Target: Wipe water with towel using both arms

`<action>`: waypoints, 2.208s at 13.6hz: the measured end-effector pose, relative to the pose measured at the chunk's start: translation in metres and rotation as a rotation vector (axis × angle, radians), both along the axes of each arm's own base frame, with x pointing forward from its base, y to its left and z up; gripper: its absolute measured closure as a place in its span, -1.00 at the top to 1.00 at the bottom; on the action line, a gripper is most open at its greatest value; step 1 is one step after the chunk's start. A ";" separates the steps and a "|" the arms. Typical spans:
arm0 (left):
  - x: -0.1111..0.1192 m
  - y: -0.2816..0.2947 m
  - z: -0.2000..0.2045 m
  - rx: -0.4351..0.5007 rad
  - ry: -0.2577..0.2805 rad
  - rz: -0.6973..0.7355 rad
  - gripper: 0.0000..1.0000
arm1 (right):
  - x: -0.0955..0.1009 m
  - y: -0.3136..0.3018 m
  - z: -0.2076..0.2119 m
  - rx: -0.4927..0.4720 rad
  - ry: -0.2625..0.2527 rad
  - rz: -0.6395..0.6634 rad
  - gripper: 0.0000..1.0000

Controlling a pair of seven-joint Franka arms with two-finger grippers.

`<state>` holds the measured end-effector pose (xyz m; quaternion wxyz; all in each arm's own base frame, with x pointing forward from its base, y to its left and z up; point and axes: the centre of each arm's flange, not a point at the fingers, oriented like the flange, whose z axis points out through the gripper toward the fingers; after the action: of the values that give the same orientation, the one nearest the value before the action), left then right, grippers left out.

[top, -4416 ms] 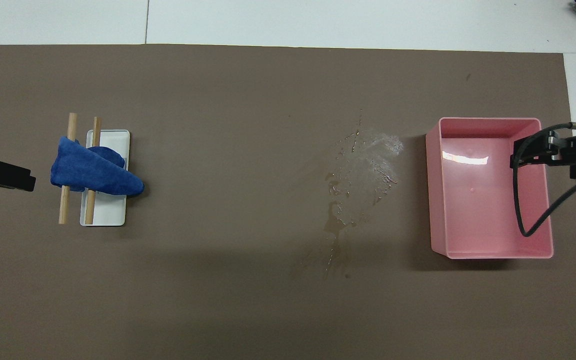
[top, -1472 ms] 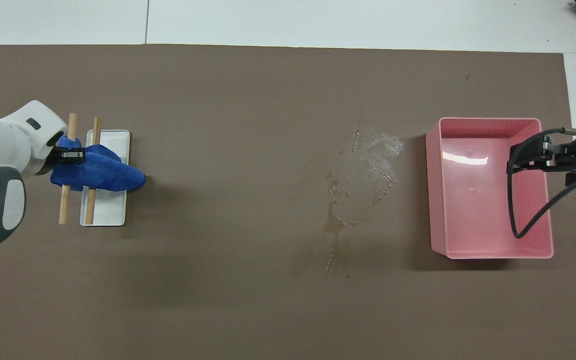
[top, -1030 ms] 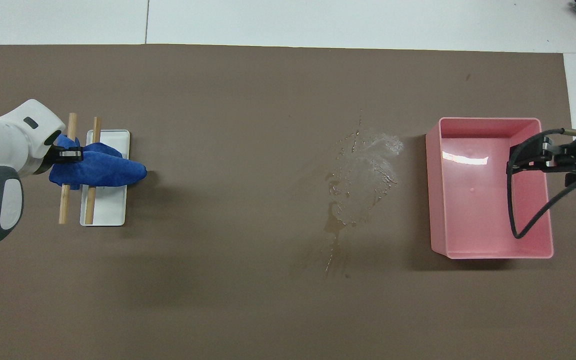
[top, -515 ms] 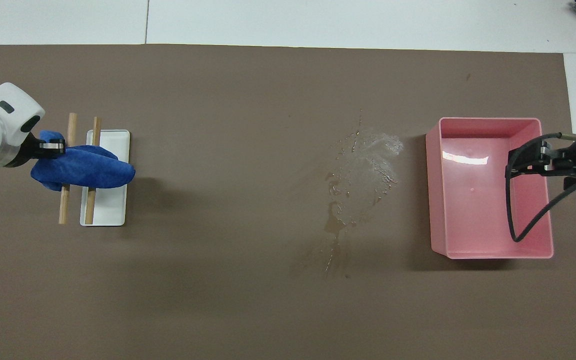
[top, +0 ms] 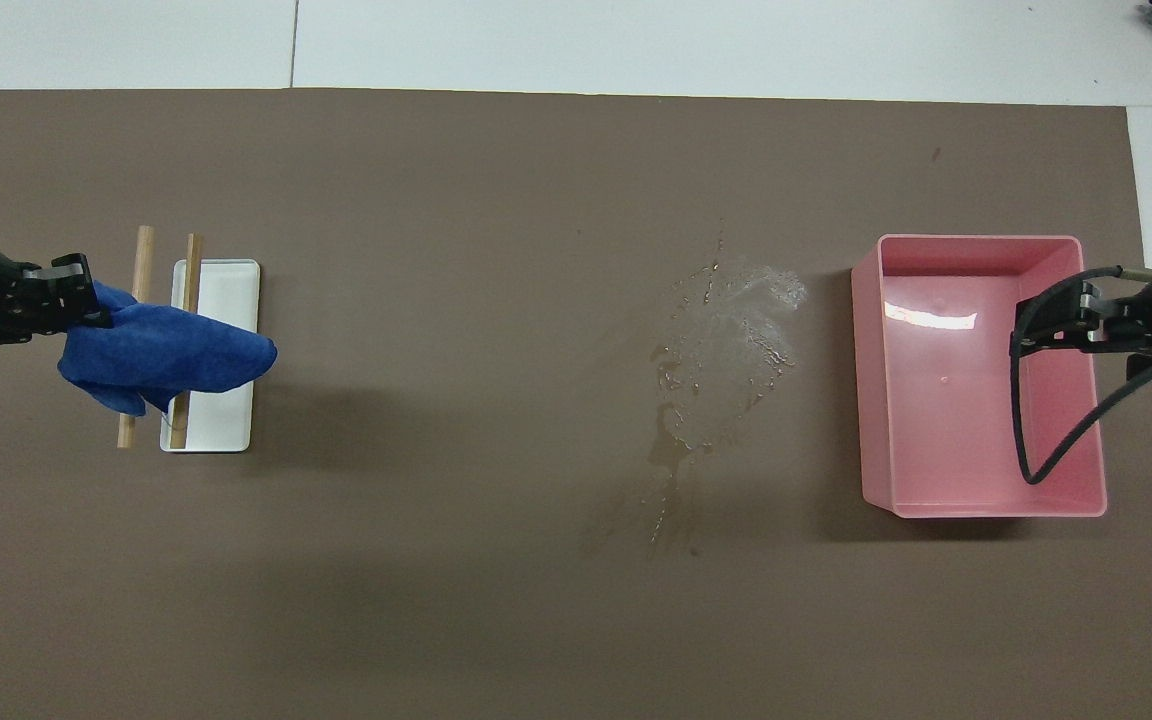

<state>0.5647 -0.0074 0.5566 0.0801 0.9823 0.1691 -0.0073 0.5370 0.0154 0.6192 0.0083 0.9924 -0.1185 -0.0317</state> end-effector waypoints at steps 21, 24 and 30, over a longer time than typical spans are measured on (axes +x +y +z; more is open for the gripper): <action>-0.025 -0.147 0.070 -0.699 0.231 0.515 -0.72 | -0.008 0.152 0.026 0.440 0.007 -0.419 0.99; -0.030 -0.184 0.066 -0.717 0.213 0.515 -0.72 | -0.016 0.197 0.031 0.480 0.041 -0.602 0.99; -0.048 -0.216 0.076 -0.722 0.203 0.480 -0.72 | -0.028 0.274 0.025 0.554 0.098 -0.870 0.98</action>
<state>0.5171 -0.2231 0.6325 0.4004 0.8187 0.3858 -0.1435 0.5088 0.2899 0.6444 -0.2630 0.8138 -0.5066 -0.1089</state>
